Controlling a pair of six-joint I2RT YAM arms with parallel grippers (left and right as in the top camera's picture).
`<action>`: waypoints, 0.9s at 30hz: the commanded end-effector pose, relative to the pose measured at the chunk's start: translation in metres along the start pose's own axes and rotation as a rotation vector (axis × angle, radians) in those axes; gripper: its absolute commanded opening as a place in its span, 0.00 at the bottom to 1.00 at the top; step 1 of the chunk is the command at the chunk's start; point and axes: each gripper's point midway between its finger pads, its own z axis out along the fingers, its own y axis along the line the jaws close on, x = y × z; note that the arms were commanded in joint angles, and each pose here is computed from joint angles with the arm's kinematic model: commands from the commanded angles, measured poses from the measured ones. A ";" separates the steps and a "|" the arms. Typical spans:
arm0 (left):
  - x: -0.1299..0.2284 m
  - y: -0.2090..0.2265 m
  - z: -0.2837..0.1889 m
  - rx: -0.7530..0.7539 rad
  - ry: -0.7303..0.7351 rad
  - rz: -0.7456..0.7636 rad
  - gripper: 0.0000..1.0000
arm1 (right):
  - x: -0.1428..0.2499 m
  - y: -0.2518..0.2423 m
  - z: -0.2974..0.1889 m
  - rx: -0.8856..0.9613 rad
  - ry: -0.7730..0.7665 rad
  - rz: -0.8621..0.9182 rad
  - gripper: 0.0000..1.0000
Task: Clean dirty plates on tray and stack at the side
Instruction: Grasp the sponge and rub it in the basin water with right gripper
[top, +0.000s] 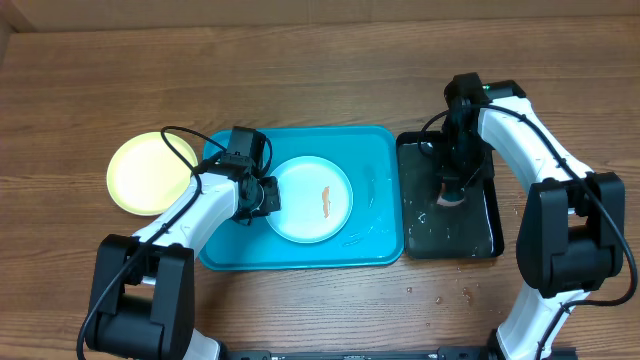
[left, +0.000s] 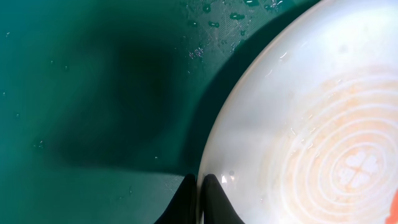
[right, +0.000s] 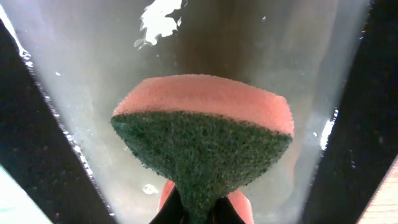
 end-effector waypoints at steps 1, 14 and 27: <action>0.006 0.002 0.005 -0.002 0.025 -0.011 0.04 | -0.006 0.005 -0.011 -0.028 -0.040 -0.006 0.04; 0.003 -0.007 0.005 0.050 0.018 -0.011 0.05 | -0.003 0.004 -0.006 -0.026 -0.030 -0.004 0.04; 0.000 -0.009 0.005 0.057 0.008 -0.010 0.08 | 0.004 0.002 0.006 -0.021 -0.005 -0.002 0.12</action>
